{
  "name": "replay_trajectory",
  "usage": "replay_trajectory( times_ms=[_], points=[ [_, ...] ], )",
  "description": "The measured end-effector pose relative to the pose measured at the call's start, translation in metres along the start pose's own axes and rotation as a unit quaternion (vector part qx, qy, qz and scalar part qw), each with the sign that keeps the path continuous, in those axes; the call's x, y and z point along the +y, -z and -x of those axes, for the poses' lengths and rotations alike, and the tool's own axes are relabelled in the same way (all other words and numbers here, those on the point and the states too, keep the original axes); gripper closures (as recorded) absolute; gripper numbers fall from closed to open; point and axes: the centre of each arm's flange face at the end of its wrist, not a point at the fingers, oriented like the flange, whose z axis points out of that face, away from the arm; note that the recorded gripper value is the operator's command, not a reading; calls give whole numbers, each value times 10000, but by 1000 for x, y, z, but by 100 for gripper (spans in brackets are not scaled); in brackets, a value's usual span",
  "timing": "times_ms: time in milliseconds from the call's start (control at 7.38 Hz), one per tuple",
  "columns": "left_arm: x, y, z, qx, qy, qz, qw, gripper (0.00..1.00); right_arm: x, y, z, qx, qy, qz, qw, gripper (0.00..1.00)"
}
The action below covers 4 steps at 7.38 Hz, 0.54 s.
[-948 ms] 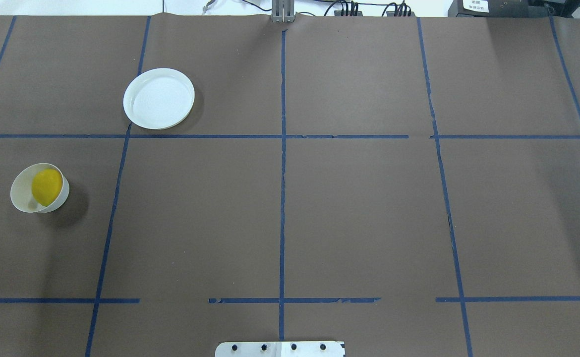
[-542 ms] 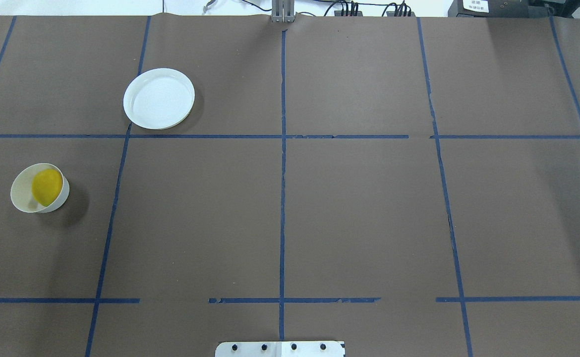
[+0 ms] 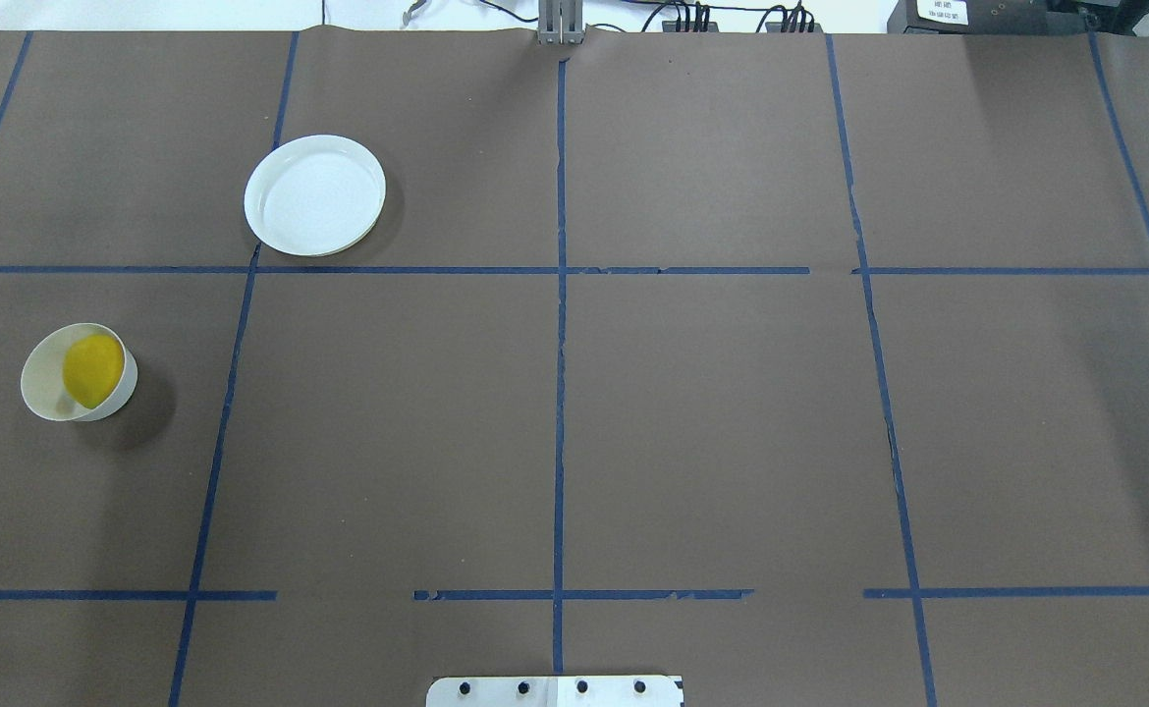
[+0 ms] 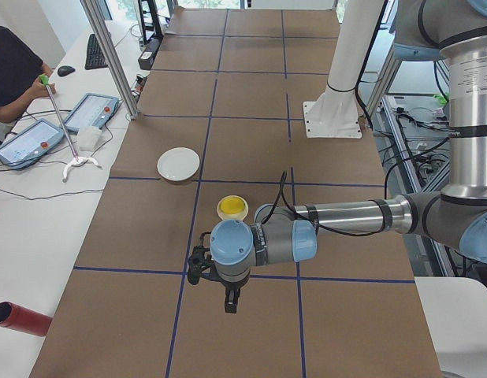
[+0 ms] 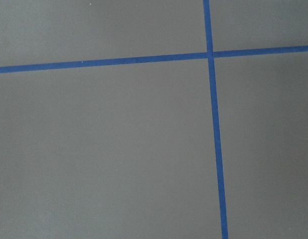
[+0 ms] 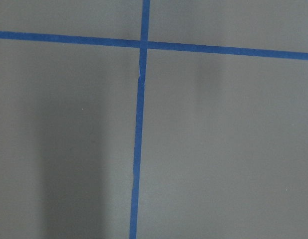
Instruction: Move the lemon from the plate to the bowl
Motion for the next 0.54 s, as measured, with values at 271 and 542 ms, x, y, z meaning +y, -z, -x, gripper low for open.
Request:
replay_trajectory(
  times_ms=[271, 542],
  points=[
    [-2, 3, -2, -55, -156, -140, 9998, 0, 0, 0, 0, 0, 0, 0, 10000, 0],
    [-9, 8, -6, -106, -278, -232, 9993, 0, 0, 0, 0, 0, 0, 0, 10000, 0]
  ],
)
